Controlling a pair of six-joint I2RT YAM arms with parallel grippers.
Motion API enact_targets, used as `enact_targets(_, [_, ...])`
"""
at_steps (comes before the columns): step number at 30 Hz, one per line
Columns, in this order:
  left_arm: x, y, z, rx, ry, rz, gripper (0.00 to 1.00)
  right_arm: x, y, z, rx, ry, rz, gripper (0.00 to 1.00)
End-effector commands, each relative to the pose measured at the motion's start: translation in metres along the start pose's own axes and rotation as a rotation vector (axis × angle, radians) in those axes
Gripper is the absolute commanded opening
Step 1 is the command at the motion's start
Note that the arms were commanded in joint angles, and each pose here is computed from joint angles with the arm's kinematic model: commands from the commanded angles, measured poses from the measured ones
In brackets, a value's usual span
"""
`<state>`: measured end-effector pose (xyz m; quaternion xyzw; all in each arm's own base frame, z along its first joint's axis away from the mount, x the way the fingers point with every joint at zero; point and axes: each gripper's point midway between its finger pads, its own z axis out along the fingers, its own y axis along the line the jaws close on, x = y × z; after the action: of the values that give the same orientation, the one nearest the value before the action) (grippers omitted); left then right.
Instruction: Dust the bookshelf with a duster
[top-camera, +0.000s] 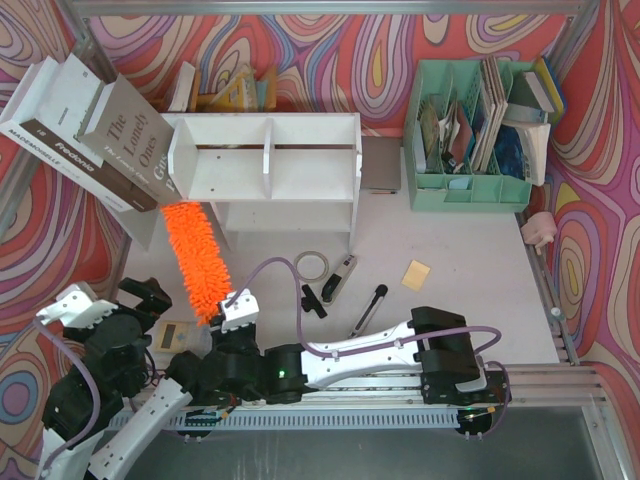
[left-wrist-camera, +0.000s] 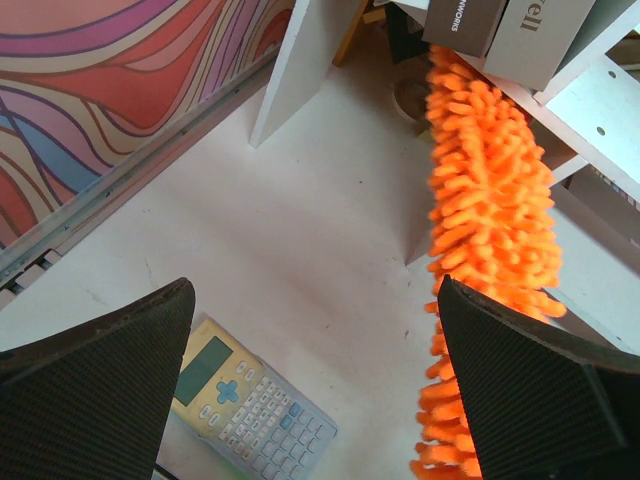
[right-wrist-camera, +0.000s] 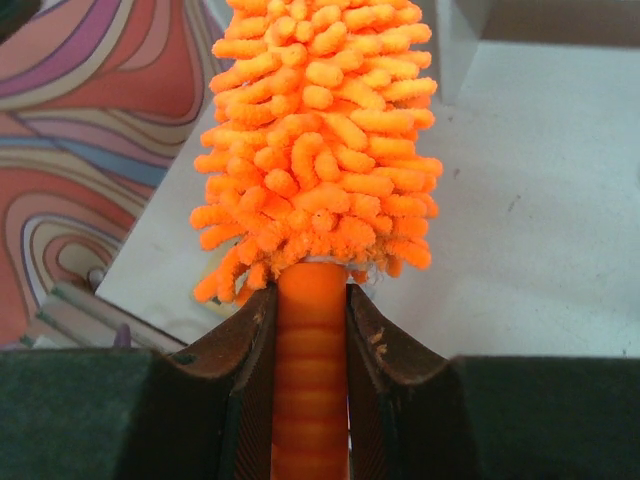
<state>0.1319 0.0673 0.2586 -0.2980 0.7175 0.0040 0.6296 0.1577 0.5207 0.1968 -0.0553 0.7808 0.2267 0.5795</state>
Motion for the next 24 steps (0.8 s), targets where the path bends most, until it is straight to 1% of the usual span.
enact_targets(1, [0.000,0.004,0.000,-0.007,-0.009,0.000,0.98,-0.031,-0.023,-0.006,0.148,-0.110,0.158,0.00])
enact_targets(4, [0.000,0.004,0.000,-0.005,-0.006,0.002,0.98,-0.030,-0.031,-0.007,0.176,-0.114,0.161,0.00])
enact_targets(7, [0.001,0.003,0.000,-0.003,-0.005,0.003,0.98,-0.022,-0.021,-0.004,0.150,-0.084,0.144,0.00])
enact_targets(9, [0.001,0.003,0.000,-0.002,-0.005,0.001,0.98,-0.016,-0.005,-0.001,0.094,-0.049,0.131,0.00])
enact_targets(11, [0.000,0.004,0.000,-0.003,-0.007,-0.001,0.98,-0.014,0.010,0.000,0.033,-0.043,0.087,0.00])
enact_targets(14, [0.000,0.004,-0.001,-0.002,-0.008,-0.004,0.98,-0.018,0.028,-0.006,-0.021,-0.094,0.046,0.00])
enact_targets(19, [0.000,0.004,0.000,-0.003,-0.007,-0.001,0.98,-0.016,0.045,-0.008,-0.094,-0.081,0.027,0.00])
enact_targets(21, [0.001,0.003,0.000,-0.004,-0.006,0.000,0.98,-0.016,0.039,-0.009,-0.082,-0.091,0.024,0.00])
enact_targets(24, [0.000,0.004,0.000,-0.004,-0.007,-0.001,0.98,-0.027,0.017,-0.013,0.004,-0.128,0.075,0.00])
